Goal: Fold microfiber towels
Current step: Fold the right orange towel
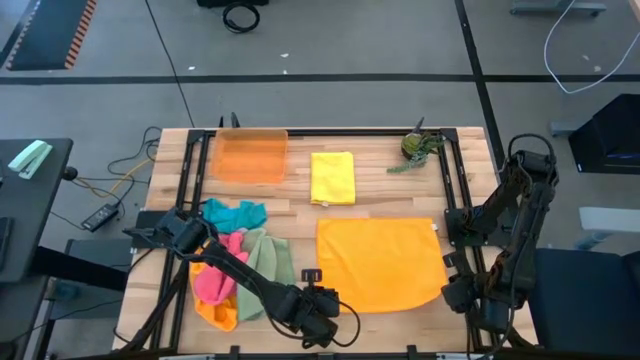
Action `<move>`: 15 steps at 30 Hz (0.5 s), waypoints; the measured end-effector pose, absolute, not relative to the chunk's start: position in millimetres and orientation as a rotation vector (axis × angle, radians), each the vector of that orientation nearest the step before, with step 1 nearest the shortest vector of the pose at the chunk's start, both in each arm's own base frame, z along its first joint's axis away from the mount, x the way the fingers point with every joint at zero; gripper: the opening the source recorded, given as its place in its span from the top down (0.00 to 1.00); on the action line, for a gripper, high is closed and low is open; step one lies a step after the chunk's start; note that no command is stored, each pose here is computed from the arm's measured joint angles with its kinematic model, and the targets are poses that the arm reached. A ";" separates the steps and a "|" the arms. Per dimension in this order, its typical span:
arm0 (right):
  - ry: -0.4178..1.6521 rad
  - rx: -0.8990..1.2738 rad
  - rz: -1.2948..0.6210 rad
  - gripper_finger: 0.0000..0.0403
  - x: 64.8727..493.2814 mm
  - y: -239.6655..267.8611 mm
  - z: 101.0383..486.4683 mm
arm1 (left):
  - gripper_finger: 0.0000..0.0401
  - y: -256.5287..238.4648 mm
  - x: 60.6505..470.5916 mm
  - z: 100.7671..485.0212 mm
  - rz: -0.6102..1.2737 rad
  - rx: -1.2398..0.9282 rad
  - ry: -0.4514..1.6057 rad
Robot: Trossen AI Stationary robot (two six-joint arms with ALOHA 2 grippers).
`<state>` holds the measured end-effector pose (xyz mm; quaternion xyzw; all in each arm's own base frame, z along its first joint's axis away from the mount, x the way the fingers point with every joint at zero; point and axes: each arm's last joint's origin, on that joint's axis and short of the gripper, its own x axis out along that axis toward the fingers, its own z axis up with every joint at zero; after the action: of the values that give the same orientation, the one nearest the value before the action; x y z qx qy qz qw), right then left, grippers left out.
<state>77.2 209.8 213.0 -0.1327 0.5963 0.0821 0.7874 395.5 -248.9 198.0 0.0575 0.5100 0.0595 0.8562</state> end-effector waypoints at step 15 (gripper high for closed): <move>1.277 -0.298 0.180 0.99 77.4 209.6 212.8 | 0.56 -261.2 395.3 154.8 0.106 -0.079 0.917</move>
<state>77.4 209.6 212.8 -0.1384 0.5928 0.0836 0.7890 395.3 -261.2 154.8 -0.0380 0.4422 0.0513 0.8947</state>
